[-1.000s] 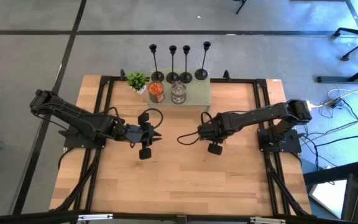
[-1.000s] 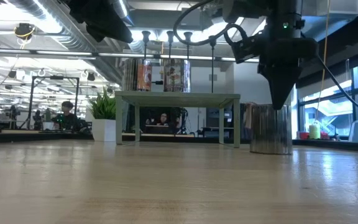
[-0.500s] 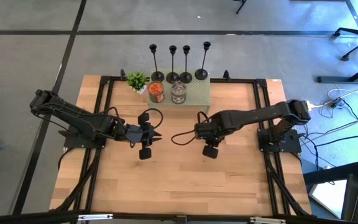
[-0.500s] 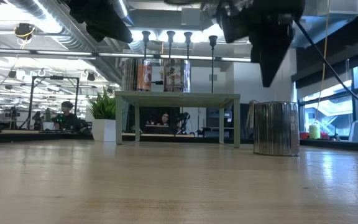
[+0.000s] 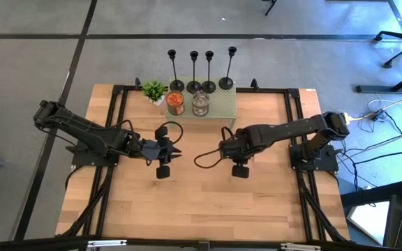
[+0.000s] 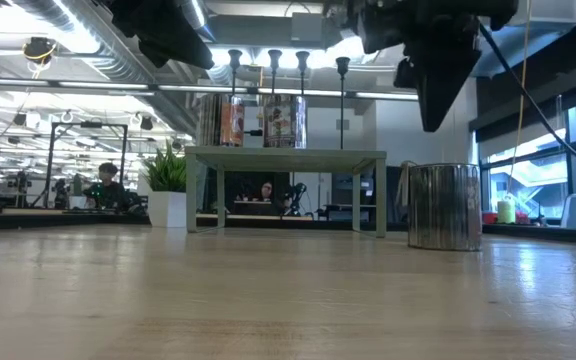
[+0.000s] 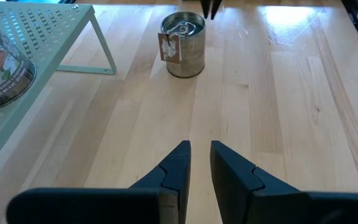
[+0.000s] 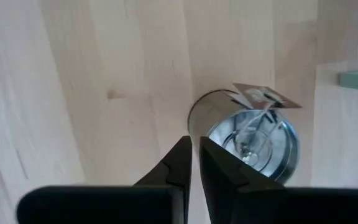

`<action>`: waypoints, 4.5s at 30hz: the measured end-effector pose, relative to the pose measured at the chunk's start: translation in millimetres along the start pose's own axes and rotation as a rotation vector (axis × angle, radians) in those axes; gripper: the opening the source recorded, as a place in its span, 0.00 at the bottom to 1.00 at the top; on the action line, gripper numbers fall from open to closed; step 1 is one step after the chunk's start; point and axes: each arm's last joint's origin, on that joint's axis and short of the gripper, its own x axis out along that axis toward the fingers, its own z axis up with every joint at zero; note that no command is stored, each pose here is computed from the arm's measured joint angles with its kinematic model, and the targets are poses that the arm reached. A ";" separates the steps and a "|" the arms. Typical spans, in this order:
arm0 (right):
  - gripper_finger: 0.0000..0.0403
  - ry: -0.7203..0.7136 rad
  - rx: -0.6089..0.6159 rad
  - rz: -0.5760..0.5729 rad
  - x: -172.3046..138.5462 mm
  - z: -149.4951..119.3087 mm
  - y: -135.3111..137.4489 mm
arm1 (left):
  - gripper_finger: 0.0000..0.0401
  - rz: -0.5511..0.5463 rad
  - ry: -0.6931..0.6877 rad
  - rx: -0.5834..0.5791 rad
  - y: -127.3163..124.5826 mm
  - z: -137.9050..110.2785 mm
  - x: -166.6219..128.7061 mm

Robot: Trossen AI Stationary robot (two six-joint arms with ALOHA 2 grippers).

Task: Pick & Place candle stick holders
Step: Put the brown scented candle on the shelf aligned with the other brown scented candle

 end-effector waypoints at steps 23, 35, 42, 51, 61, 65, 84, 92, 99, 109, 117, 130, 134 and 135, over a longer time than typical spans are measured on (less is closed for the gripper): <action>0.09 -0.013 0.006 -0.002 5.7 8.1 -11.4 | 0.15 0.000 0.000 0.000 0.0 0.0 0.0; 0.09 0.016 0.121 0.008 5.6 5.7 -11.5 | 0.15 0.000 0.000 0.000 0.0 0.0 0.0; 0.21 0.064 0.189 -0.016 5.4 0.8 -12.9 | 0.15 0.000 0.000 0.000 0.0 0.0 0.0; 0.54 0.035 0.122 0.042 13.0 2.6 -9.5 | 0.15 0.000 0.000 0.000 0.0 0.0 0.0; 0.53 0.089 0.151 0.003 32.9 -7.8 -14.1 | 0.15 0.000 0.000 0.000 0.0 0.0 0.0; 0.52 0.111 0.155 -0.001 41.0 -13.0 -14.5 | 0.15 0.000 0.000 0.000 0.0 0.0 0.0; 0.15 0.056 0.172 -0.101 49.0 -14.1 -17.2 | 0.15 0.000 0.000 0.000 0.0 0.0 0.0; 0.06 0.085 0.168 -0.103 42.1 -12.2 -16.4 | 0.15 0.000 0.000 0.000 0.0 0.0 0.0; 0.05 0.062 0.151 -0.052 19.6 -3.1 -8.9 | 0.15 0.000 0.000 0.000 0.0 0.0 0.0; 0.04 0.038 0.081 -0.029 5.9 -3.9 9.7 | 0.15 0.000 0.000 0.000 -0.1 -0.1 0.0; 0.04 0.027 0.076 -0.031 5.1 -5.1 14.8 | 0.15 0.000 0.000 0.000 0.0 -0.1 0.0; 0.04 -0.148 0.027 -0.196 -58.2 12.3 5.9 | 0.15 0.000 0.001 0.001 0.0 -0.1 0.0; 0.04 -0.224 0.029 -0.268 -76.5 22.5 -11.8 | 0.15 0.000 0.000 0.000 0.0 -0.1 0.0; 0.04 -0.237 0.032 -0.272 -80.4 25.1 -17.3 | 0.15 0.000 0.000 0.000 0.0 -0.1 0.0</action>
